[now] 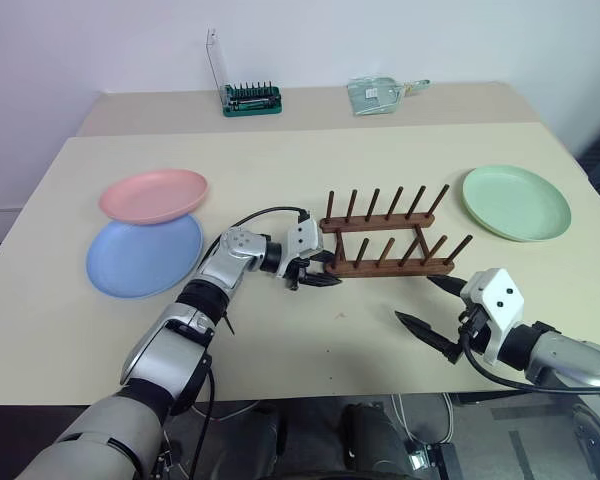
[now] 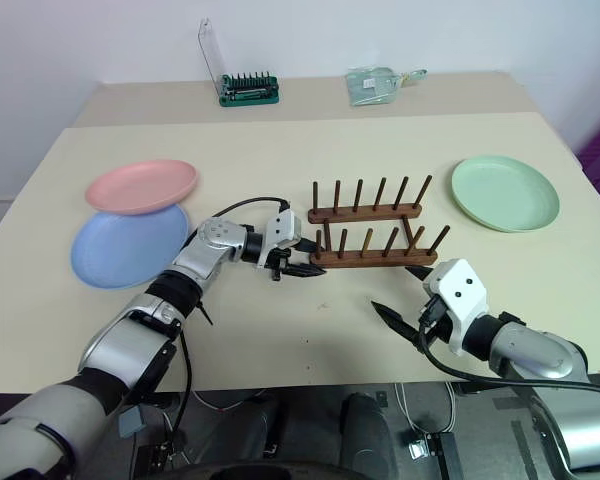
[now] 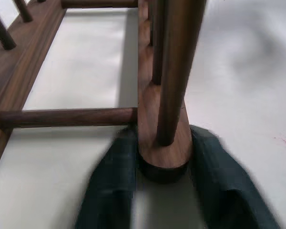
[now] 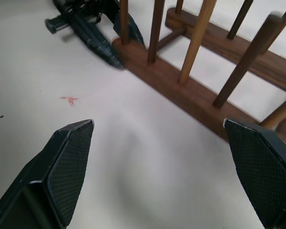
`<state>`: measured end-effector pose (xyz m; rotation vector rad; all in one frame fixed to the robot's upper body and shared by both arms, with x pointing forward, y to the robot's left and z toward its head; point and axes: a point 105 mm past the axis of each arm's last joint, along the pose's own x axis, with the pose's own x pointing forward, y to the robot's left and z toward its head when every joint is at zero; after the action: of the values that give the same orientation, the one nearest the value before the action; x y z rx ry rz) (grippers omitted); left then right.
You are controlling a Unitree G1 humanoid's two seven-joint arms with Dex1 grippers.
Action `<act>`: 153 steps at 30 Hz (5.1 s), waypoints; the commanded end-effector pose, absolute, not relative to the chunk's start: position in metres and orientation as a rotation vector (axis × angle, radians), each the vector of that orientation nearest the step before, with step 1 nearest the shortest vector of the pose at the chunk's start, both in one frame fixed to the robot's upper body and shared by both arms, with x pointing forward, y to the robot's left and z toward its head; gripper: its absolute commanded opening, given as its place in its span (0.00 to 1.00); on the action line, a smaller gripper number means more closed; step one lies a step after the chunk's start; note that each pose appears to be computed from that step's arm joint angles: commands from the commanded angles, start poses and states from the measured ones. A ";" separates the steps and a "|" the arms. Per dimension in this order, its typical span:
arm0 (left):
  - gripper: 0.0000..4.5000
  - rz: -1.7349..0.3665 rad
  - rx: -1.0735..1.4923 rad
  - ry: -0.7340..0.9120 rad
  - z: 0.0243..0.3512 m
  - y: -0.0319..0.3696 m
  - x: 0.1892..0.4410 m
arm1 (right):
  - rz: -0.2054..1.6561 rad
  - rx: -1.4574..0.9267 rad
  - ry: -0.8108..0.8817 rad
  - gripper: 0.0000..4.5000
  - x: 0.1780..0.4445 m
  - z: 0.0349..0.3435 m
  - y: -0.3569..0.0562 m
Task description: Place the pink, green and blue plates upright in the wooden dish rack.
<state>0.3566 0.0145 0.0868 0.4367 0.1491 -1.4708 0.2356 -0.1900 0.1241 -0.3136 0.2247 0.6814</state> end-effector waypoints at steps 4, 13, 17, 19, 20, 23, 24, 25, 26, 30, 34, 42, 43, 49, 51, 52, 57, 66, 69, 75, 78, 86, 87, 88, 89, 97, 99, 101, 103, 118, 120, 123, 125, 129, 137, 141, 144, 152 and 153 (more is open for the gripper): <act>0.55 -1.329 0.341 0.184 0.092 0.055 0.359 | 0.632 -0.346 0.281 0.83 0.236 0.123 -0.205; 0.00 -1.394 0.302 0.260 0.097 0.032 0.297 | 0.588 -0.445 0.406 0.00 0.231 0.104 -0.229; 0.00 -1.346 0.304 0.252 0.094 0.008 0.289 | 0.567 -0.502 0.405 0.00 0.246 0.099 -0.229; 0.00 -1.267 0.349 0.283 0.084 0.007 0.297 | 0.553 -0.523 0.403 0.00 0.254 0.097 -0.229; 0.00 -1.218 0.378 0.288 0.080 0.008 0.304 | 0.541 -0.534 0.397 0.00 0.260 0.096 -0.229; 0.00 -1.088 0.415 0.279 0.075 0.011 0.321 | 0.481 -0.572 0.381 0.00 0.277 0.094 -0.234; 0.00 -1.061 0.406 0.285 0.074 0.011 0.324 | 0.467 -0.579 0.380 0.00 0.281 0.094 -0.236; 0.00 -1.045 0.391 0.285 0.075 0.011 0.327 | 0.445 -0.585 0.382 0.00 0.288 0.093 -0.239; 0.00 -1.002 0.385 0.268 0.077 0.012 0.334 | 0.419 -0.602 0.377 0.00 0.298 0.092 -0.243; 0.00 -0.910 0.386 0.235 0.081 0.014 0.352 | 0.378 -0.645 0.339 0.00 0.324 0.095 -0.249; 0.00 -0.866 0.380 0.222 0.082 0.016 0.364 | 0.359 -0.659 0.299 0.00 0.341 0.101 -0.249; 0.00 -0.848 0.375 0.202 0.084 0.010 0.376 | 0.354 -0.678 0.241 0.00 0.363 0.111 -0.246; 0.00 -0.857 0.373 0.195 0.085 0.009 0.376 | 0.354 -0.678 0.235 0.00 0.365 0.112 -0.246; 0.00 -0.905 0.341 0.158 0.096 0.016 0.365 | 0.401 -0.691 0.231 0.00 0.353 0.116 -0.244; 0.05 -0.989 0.225 0.124 0.114 0.026 0.346 | 0.485 -0.671 0.228 0.06 0.336 0.121 -0.237; 0.12 -1.021 0.124 0.109 0.127 0.037 0.335 | 0.551 -0.655 0.223 0.12 0.325 0.124 -0.229; 0.61 -0.822 -0.164 0.036 0.177 0.111 0.334 | 0.752 -0.575 0.198 0.61 0.289 0.138 -0.192; 0.99 0.415 -0.163 -0.063 0.240 0.301 0.366 | 0.837 -0.563 0.124 0.98 0.294 0.156 -0.163; 0.99 0.556 -0.272 -0.078 0.244 0.321 0.351 | 0.853 -0.569 0.121 0.98 0.299 0.158 -0.160; 0.99 0.612 -0.577 0.031 0.221 0.315 0.345 | 0.879 -0.576 0.109 0.98 0.303 0.163 -0.153; 0.99 0.589 -0.619 0.095 0.211 0.309 0.348 | 0.883 -0.581 0.105 0.98 0.303 0.164 -0.152; 0.99 0.457 -0.857 0.308 0.170 0.281 0.366 | 0.936 -0.581 0.083 0.98 0.288 0.168 -0.137; 0.94 0.456 -0.873 0.321 0.166 0.281 0.368 | 0.933 -0.580 0.082 0.99 0.287 0.168 -0.137; 0.88 0.462 -0.879 0.330 0.163 0.282 0.369 | 0.930 -0.577 0.081 1.00 0.287 0.168 -0.136; 0.79 0.466 -0.885 0.336 0.161 0.282 0.369 | 0.928 -0.576 0.081 1.00 0.286 0.168 -0.136; 0.00 0.408 -0.876 0.267 0.176 0.282 0.377 | 0.929 -0.581 0.087 1.00 0.277 0.169 -0.143; 0.00 0.329 -0.820 0.183 0.198 0.275 0.380 | 0.933 -0.609 0.082 1.00 0.275 0.174 -0.146; 0.00 0.233 -0.737 0.081 0.224 0.264 0.383 | 0.927 -0.627 0.067 1.00 0.275 0.182 -0.148; 0.00 0.096 -0.626 -0.008 0.253 0.241 0.385 | 0.944 -0.576 0.040 1.00 0.275 0.197 -0.146; 0.00 -0.550 -0.394 -0.042 0.303 0.083 0.367 | 0.797 -1.088 -0.366 1.00 0.318 0.248 -0.087; 0.00 -0.593 -0.442 -0.019 0.304 0.073 0.362 | 0.745 -1.155 -0.407 1.00 0.327 0.250 -0.085; 0.00 -0.629 -0.456 -0.006 0.305 0.064 0.357 | 0.718 -1.216 -0.439 1.00 0.333 0.249 -0.083; 0.00 -0.638 -0.455 0.004 0.304 0.062 0.355 | 0.693 -1.251 -0.450 1.00 0.336 0.249 -0.084; 0.00 -0.649 -0.482 0.012 0.303 0.061 0.353 | 0.668 -1.313 -0.461 0.88 0.340 0.246 -0.084; 0.00 -0.625 -0.517 0.017 0.301 0.067 0.356 | 0.613 -1.392 -0.456 0.03 0.344 0.241 -0.091; 0.17 -0.647 -0.640 -0.064 0.317 0.070 0.354 | 0.580 -1.422 -0.474 0.00 0.345 0.243 -0.094; 0.46 -0.513 -0.807 -0.248 0.348 0.104 0.363 | 0.553 -1.424 -0.477 0.00 0.346 0.245 -0.100; 0.68 -0.156 -0.304 -0.336 0.322 0.197 0.395 | 0.486 -0.890 -0.478 0.00 0.327 0.299 -0.152; 0.68 -0.180 -0.226 -0.319 0.314 0.195 0.395 | 0.499 -0.814 -0.479 0.00 0.324 0.304 -0.155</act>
<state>0.3960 0.2191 0.3073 -0.3430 -0.2892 -0.0767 0.3398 -0.1583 0.2813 -0.9230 -0.3999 0.4669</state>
